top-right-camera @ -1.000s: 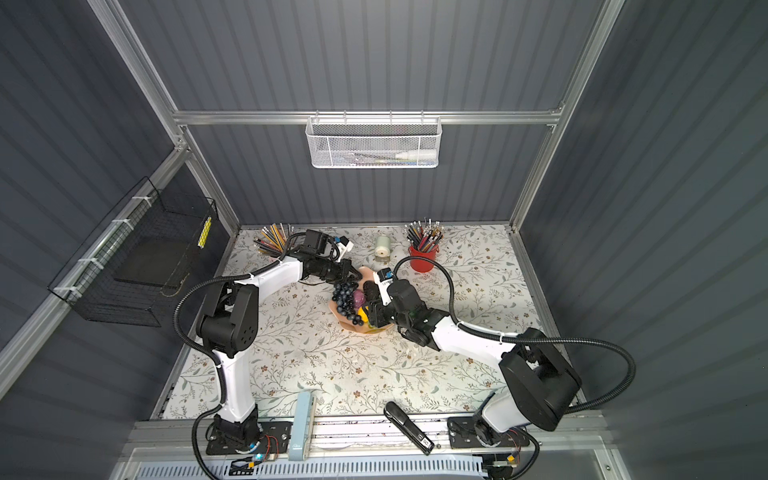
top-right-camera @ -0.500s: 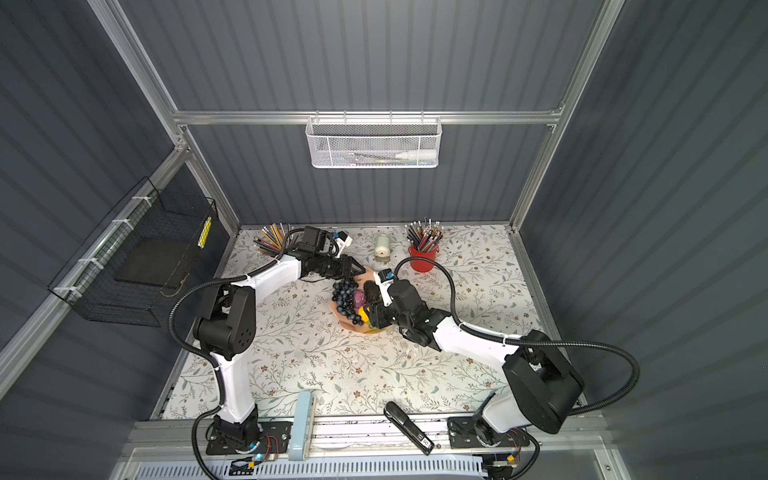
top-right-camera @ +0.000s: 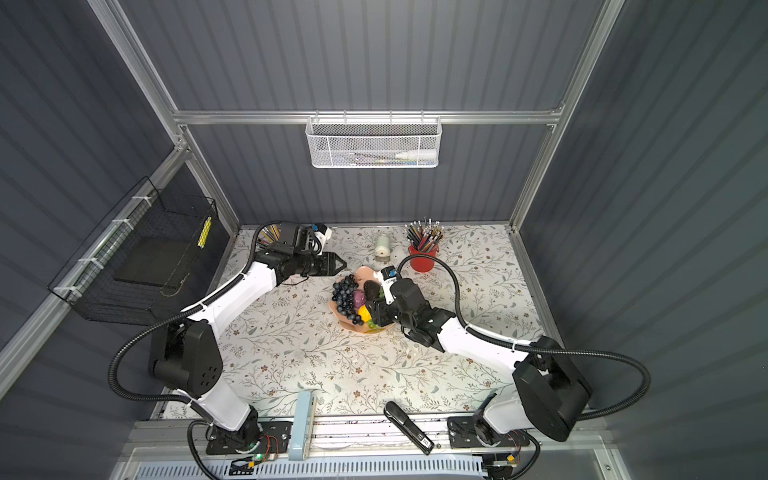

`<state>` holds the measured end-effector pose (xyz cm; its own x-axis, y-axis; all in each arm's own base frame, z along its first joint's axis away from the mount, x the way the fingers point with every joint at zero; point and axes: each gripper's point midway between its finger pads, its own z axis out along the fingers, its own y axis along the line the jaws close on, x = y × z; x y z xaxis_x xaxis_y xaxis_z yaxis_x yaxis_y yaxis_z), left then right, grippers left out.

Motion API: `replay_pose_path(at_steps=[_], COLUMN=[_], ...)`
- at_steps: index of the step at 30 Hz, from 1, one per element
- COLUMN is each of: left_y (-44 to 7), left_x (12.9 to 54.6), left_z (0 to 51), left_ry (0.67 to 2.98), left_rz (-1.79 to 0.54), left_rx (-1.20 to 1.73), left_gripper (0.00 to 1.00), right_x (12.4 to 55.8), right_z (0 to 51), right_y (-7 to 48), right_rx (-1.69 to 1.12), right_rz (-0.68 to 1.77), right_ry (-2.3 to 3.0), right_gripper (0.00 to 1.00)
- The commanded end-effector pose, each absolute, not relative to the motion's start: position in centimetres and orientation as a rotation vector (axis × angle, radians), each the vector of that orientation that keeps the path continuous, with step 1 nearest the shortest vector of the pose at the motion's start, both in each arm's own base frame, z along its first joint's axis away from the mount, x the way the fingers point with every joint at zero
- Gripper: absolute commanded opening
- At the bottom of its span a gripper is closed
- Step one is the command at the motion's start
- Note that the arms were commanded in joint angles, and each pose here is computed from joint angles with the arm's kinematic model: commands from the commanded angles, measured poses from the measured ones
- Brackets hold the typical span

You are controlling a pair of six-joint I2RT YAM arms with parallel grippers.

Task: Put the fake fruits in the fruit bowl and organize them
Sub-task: 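Lower the black grapes into the bowl beside the purple fruit, left gripper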

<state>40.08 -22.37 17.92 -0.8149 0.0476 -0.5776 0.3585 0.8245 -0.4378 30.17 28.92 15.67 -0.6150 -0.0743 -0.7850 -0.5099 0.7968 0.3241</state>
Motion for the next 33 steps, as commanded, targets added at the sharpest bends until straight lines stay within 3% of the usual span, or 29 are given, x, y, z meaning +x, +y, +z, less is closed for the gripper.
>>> replay_pose_path(at_steps=[1, 6, 33], left_y=[-20.4, -20.3, -23.3], left_x=[38.3, 37.3, 37.5], left_z=[14.8, 13.2, 9.6], left_ry=[2.553, 2.579, 2.591], left_rz=[-0.602, -0.621, -0.838], left_rx=[0.275, 0.269, 0.266], left_gripper=[0.35, 0.29, 0.28], right_x=[30.0, 29.8, 29.9], right_z=[15.6, 15.6, 14.4], right_y=[28.1, 27.6, 28.2], right_rx=[-0.439, -0.433, -0.441], right_rz=[0.627, 0.608, 0.619], right_ry=[2.173, 2.177, 2.225], right_gripper=[0.6, 0.6, 0.6])
